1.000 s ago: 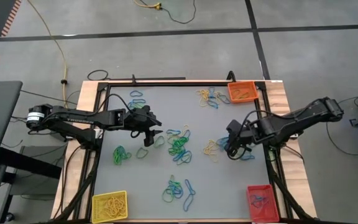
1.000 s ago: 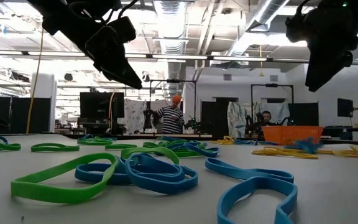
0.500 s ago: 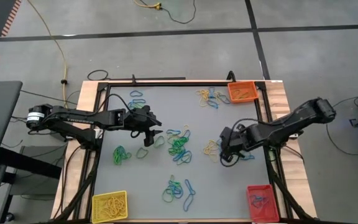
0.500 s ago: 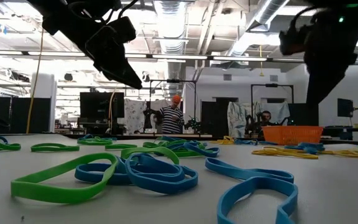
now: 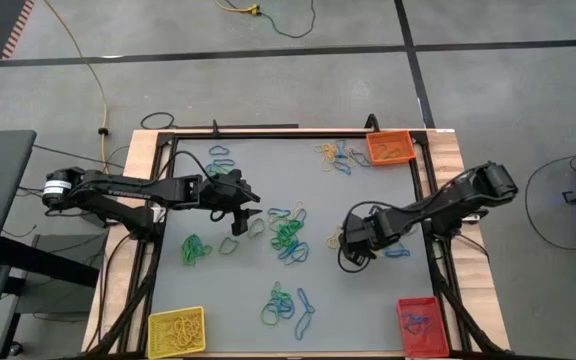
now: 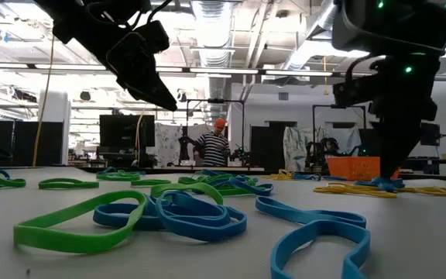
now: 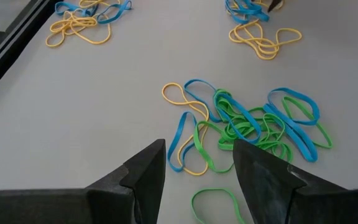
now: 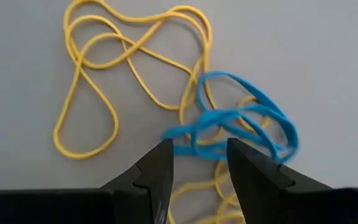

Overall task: Sort rubber bands into baskets
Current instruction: Put the blue rubber band into the red bin

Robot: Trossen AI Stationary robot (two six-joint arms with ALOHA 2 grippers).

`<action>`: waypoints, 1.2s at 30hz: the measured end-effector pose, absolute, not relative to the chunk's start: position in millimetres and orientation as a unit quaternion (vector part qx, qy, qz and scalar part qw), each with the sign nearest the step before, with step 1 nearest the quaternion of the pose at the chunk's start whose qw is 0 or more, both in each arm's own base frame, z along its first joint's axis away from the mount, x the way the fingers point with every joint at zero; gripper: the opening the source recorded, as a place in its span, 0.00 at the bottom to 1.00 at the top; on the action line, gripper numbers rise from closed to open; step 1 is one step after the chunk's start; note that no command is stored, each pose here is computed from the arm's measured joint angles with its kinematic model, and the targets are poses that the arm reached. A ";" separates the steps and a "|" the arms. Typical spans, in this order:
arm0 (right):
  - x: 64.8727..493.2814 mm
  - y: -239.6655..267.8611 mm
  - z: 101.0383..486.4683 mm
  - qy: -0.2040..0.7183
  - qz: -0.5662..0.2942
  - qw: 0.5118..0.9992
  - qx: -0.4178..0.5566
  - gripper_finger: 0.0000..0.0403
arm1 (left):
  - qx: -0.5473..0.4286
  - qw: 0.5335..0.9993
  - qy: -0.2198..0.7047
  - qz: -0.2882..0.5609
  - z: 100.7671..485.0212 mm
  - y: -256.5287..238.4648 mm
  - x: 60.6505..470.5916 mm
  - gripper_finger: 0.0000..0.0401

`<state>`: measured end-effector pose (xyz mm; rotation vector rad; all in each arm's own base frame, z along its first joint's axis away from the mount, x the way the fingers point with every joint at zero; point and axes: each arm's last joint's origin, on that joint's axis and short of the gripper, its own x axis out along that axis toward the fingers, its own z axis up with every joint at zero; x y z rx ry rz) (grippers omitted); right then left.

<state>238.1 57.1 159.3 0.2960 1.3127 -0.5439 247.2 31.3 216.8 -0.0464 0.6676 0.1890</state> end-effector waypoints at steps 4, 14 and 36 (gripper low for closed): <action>239.7 53.4 151.7 0.603 -0.241 0.746 0.149 0.43 | -0.023 0.940 0.327 0.092 216.7 31.3 247.1 0.44; 230.3 46.8 158.8 0.598 -0.237 0.751 0.149 0.04 | -0.023 0.940 0.327 0.093 216.7 31.3 247.1 0.44; 158.6 90.3 257.4 0.491 -0.022 0.828 0.268 0.05 | -0.023 0.940 0.327 0.093 216.8 31.3 247.2 0.44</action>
